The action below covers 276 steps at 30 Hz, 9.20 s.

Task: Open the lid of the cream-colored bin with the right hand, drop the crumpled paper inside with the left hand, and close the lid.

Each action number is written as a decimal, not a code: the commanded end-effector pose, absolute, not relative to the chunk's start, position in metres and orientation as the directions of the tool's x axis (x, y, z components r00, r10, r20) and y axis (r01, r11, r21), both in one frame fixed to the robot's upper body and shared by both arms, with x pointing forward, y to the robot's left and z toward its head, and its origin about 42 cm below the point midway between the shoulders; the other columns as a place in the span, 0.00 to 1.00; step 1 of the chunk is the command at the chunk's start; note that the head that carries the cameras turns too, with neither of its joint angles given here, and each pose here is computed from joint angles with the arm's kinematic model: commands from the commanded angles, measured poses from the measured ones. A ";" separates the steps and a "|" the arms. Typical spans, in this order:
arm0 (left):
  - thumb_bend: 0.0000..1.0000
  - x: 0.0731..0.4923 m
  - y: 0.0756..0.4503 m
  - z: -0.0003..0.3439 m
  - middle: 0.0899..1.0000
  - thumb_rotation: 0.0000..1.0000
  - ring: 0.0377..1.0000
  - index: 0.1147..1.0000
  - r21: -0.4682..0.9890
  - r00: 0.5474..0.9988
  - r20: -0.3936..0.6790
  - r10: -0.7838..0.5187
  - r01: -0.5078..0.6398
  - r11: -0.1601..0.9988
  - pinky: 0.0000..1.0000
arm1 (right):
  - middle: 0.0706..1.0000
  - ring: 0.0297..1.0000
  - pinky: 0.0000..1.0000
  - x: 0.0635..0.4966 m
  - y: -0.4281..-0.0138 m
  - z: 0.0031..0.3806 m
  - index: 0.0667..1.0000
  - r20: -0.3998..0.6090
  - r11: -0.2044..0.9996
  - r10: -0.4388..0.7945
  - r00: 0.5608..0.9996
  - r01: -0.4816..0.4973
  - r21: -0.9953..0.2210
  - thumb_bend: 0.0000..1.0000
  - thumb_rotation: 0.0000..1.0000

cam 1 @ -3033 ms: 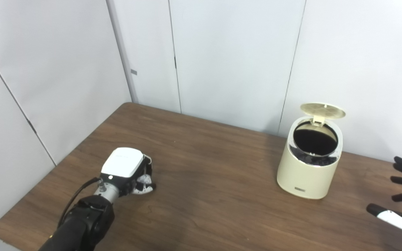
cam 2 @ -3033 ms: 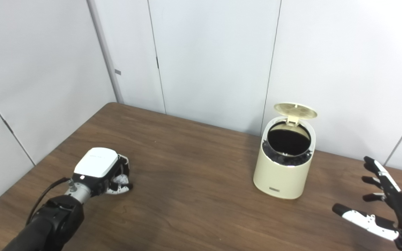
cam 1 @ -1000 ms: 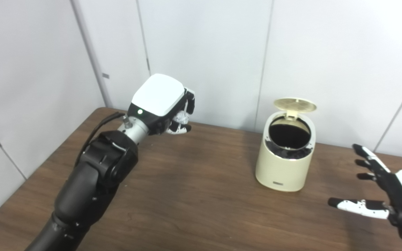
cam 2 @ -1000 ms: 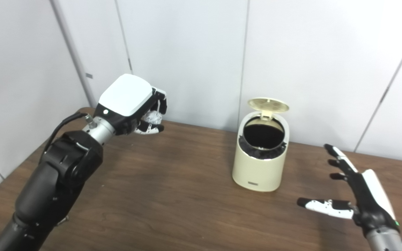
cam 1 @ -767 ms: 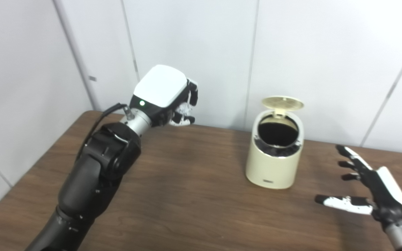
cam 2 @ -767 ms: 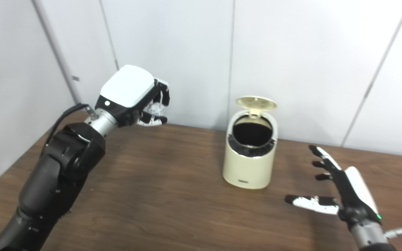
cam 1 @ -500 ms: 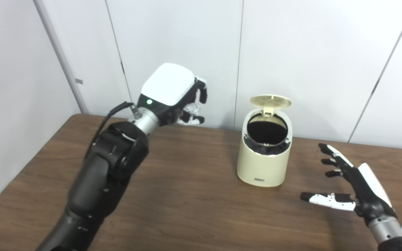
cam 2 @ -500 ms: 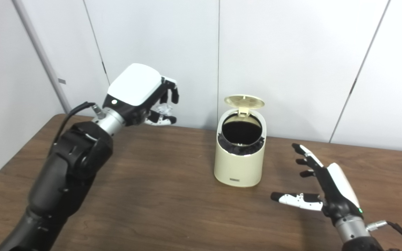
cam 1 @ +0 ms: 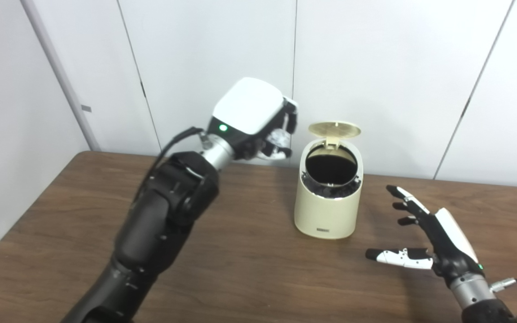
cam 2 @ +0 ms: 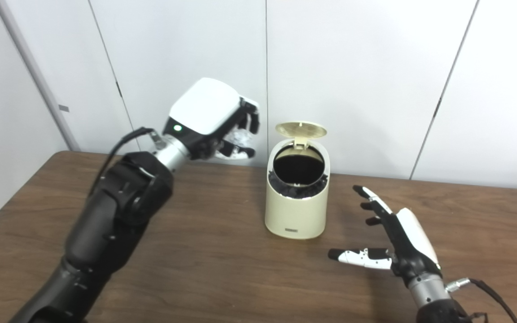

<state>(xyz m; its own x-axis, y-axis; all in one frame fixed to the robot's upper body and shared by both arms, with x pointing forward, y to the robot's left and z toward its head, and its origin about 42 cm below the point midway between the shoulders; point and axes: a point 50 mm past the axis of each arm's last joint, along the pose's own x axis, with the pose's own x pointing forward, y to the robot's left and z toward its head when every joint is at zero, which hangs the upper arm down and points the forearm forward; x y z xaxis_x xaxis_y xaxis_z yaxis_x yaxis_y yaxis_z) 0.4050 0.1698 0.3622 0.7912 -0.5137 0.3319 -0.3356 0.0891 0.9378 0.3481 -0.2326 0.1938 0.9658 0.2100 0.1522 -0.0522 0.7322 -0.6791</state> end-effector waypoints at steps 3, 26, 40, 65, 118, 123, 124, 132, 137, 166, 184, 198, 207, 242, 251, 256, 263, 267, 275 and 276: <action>0.53 0.406 0.159 0.389 0.42 0.00 0.29 0.42 0.902 0.750 0.411 -0.519 -0.416 0.114 0.24 | 0.91 0.85 0.71 0.350 -0.229 0.213 0.89 0.253 0.733 0.212 0.944 0.018 -0.680 0.78 0.34; 0.53 0.425 0.115 0.367 0.42 0.00 0.24 0.41 0.896 0.672 0.432 -0.601 -0.397 0.200 0.21 | 0.91 0.85 0.74 0.349 -0.227 0.217 0.90 0.275 0.748 0.191 0.942 0.042 -0.663 0.80 0.39; 0.53 0.452 0.108 0.332 0.42 0.00 0.29 0.42 0.886 0.652 0.423 -0.630 -0.443 0.137 0.21 | 0.91 0.86 0.75 0.347 -0.229 0.216 0.91 0.275 0.753 0.187 0.943 0.042 -0.656 0.80 0.39; 0.85 0.467 0.102 0.313 0.54 0.20 0.48 0.59 0.868 0.659 0.442 -0.608 -0.486 0.104 0.33 | 0.91 0.86 0.77 0.347 -0.232 0.214 0.91 0.273 0.743 0.177 0.945 0.053 -0.667 0.80 0.41; 0.50 0.342 0.198 0.249 0.62 0.06 0.54 0.43 0.432 0.755 0.656 -0.008 -0.366 0.824 0.42 | 0.90 0.92 0.85 0.398 -0.224 0.287 0.88 0.517 0.747 0.250 0.819 0.177 -0.641 0.76 0.57; 0.56 0.331 0.206 0.221 0.68 0.12 0.62 0.71 0.362 0.818 0.574 0.039 -0.296 0.884 0.51 | 0.89 0.87 0.77 0.407 -0.216 0.314 0.88 0.523 0.717 0.299 0.798 0.174 -0.675 0.75 0.54; 0.56 0.330 0.208 0.216 0.69 0.13 0.63 0.72 0.351 0.829 0.558 0.048 -0.288 0.891 0.52 | 0.89 0.87 0.76 0.409 -0.215 0.318 0.88 0.523 0.708 0.308 0.794 0.176 -0.684 0.75 0.54; 0.55 0.322 0.220 0.193 0.71 0.21 0.67 0.76 0.336 0.892 0.449 0.050 -0.221 0.916 0.55 | 0.90 0.85 0.68 0.415 -0.204 0.341 0.88 0.485 0.668 0.351 0.801 0.149 -0.729 0.79 0.57; 0.56 0.323 0.224 0.185 0.73 0.22 0.69 0.77 0.359 0.921 0.389 0.018 -0.169 0.918 0.57 | 0.91 0.86 0.65 0.417 -0.199 0.347 0.89 0.459 0.651 0.376 0.805 0.123 -0.749 0.81 0.57; 0.62 0.326 0.227 0.170 0.71 0.15 0.67 0.76 0.465 0.956 0.282 -0.087 -0.057 0.883 0.55 | 0.83 1.00 1.00 0.432 -0.185 0.353 0.82 0.359 0.339 0.524 0.772 0.198 -0.920 0.81 0.59; 0.62 0.326 0.223 0.170 0.71 0.16 0.68 0.76 0.475 0.959 0.271 -0.086 -0.055 0.878 0.56 | 0.78 0.99 1.00 0.423 -0.177 0.356 0.78 0.320 0.220 0.609 0.726 0.233 -0.947 0.83 0.63; 0.62 0.326 0.221 0.175 0.71 0.17 0.67 0.76 0.475 0.958 0.274 -0.086 -0.057 0.878 0.56 | 0.77 0.97 1.00 0.415 -0.180 0.341 0.78 0.290 0.226 0.634 0.717 0.187 -0.956 0.82 0.62; 0.62 0.325 0.223 0.176 0.71 0.18 0.67 0.76 0.477 0.960 0.267 -0.082 -0.057 0.877 0.55 | 0.76 0.96 1.00 0.412 -0.178 0.334 0.77 0.266 0.224 0.635 0.725 0.157 -0.962 0.82 0.63; 0.62 0.322 0.217 0.176 0.70 0.18 0.67 0.75 0.471 0.963 0.259 -0.076 -0.057 0.880 0.55 | 0.73 0.92 1.00 0.405 -0.174 0.299 0.74 0.156 0.177 0.679 0.717 0.046 -0.983 0.82 0.46; 0.62 0.321 0.218 0.177 0.70 0.18 0.67 0.75 0.470 0.962 0.261 -0.078 -0.056 0.881 0.55 | 0.72 0.92 1.00 0.404 -0.173 0.293 0.74 0.136 0.159 0.696 0.705 0.033 -0.987 0.81 0.51; 0.62 0.321 0.218 0.178 0.69 0.19 0.67 0.75 0.467 0.964 0.255 -0.073 -0.057 0.882 0.55 | 0.70 0.91 0.99 0.404 -0.175 0.290 0.71 0.119 0.126 0.711 0.693 0.042 -0.991 0.82 0.54; 0.63 0.321 0.218 0.178 0.70 0.19 0.66 0.75 0.462 0.965 0.254 -0.071 -0.057 0.885 0.55 | 0.64 0.88 1.00 0.405 -0.178 0.285 0.65 0.101 0.087 0.732 0.674 0.054 -0.995 0.82 0.51; 0.62 0.320 0.219 0.179 0.69 0.20 0.66 0.75 0.468 0.964 0.255 -0.072 -0.058 0.882 0.55 | 0.64 0.87 1.00 0.404 -0.178 0.284 0.64 0.091 0.076 0.733 0.674 0.051 -0.996 0.82 0.51; 0.61 0.319 0.220 0.180 0.70 0.19 0.67 0.76 0.469 0.965 0.252 -0.072 -0.056 0.881 0.55 | 0.63 0.86 1.00 0.403 -0.177 0.283 0.64 0.082 0.069 0.733 0.675 0.045 -0.997 0.82 0.52; 0.61 0.319 0.220 0.181 0.70 0.19 0.67 0.76 0.469 0.966 0.250 -0.071 -0.056 0.881 0.55 | 0.63 0.86 1.00 0.403 -0.177 0.282 0.64 0.081 0.069 0.733 0.676 0.045 -0.997 0.82 0.53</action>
<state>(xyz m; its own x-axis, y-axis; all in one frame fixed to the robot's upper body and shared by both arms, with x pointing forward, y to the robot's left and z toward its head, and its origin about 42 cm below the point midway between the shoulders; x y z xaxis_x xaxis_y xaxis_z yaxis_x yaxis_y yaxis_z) 0.3172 0.2205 0.1647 0.9787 -0.0638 0.1952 -0.0368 0.8806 0.4725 0.4043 -0.1749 0.2860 0.6861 0.7135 0.1418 0.0624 0.1365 -0.9887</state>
